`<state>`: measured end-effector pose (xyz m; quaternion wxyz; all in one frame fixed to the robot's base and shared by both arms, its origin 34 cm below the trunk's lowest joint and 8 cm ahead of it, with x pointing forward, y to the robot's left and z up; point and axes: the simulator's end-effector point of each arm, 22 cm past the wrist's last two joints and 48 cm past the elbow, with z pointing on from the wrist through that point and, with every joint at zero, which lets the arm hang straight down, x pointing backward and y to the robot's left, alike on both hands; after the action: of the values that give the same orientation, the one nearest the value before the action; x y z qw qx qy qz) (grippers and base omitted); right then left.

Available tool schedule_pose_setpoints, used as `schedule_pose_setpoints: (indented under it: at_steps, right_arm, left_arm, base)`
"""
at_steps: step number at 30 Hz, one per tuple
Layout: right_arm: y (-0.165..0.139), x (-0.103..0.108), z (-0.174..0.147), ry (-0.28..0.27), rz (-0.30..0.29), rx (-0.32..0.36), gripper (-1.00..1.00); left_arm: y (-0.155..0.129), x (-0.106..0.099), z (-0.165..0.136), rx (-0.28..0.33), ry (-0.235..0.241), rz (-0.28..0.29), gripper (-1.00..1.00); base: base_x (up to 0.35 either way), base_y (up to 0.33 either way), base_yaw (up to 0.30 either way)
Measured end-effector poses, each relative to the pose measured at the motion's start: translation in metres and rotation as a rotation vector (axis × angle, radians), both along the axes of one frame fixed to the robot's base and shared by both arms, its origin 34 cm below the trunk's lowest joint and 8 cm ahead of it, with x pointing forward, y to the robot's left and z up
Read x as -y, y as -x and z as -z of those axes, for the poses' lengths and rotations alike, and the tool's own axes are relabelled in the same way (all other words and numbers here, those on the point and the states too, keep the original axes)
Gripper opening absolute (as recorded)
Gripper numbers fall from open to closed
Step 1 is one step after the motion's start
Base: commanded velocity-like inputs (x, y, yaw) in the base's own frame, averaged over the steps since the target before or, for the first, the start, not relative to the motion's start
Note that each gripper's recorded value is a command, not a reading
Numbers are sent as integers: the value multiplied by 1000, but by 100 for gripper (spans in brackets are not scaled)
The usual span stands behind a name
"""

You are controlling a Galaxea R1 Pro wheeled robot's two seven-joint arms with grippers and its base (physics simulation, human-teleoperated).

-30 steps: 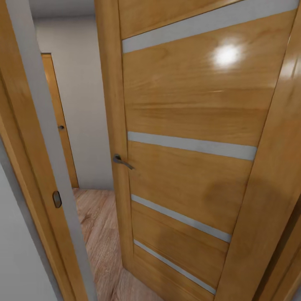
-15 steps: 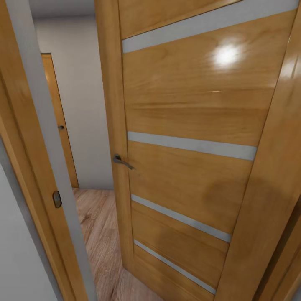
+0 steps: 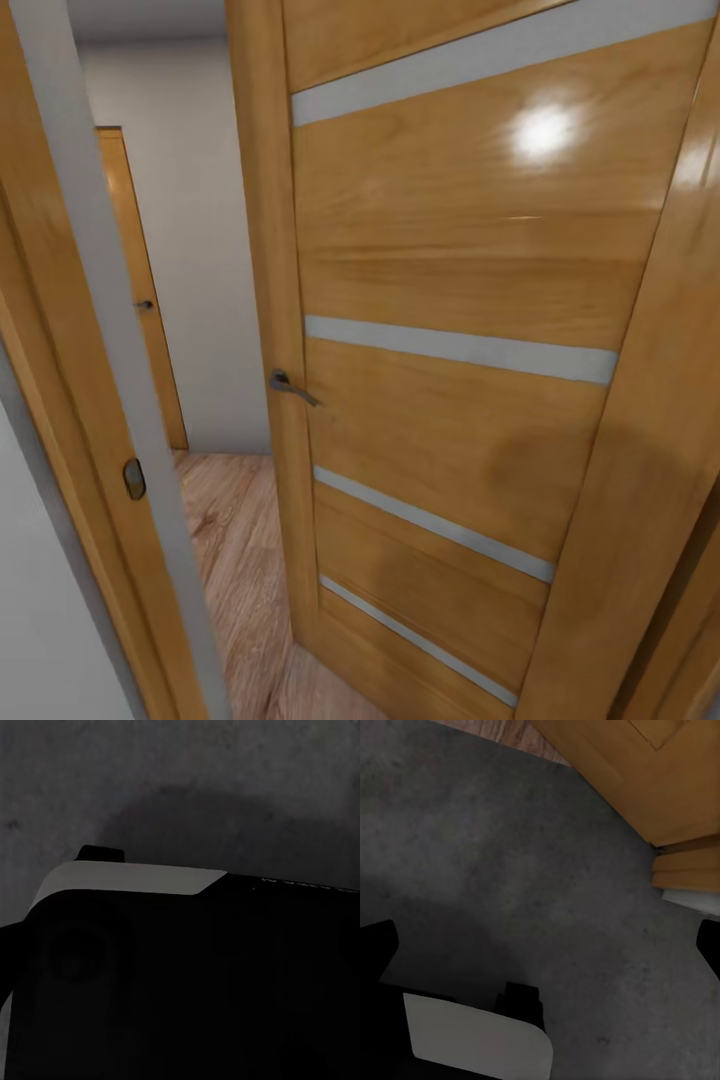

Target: Move the two storage containers from the living room to the garage. In the garage, place one container on the floor and stack the other container on top of it (either order is fine).

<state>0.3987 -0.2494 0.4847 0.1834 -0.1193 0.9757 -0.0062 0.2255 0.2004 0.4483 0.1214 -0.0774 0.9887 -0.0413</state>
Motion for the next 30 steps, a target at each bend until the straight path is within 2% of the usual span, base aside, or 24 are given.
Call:
schedule_pose_setpoints:
  at_steps: [30]
  right_arm:
    - [0,0,0,0,0,0,100]
  left_arm:
    - [0,0,0,-1,0,0,100]
  base:
    - [42,0,0]
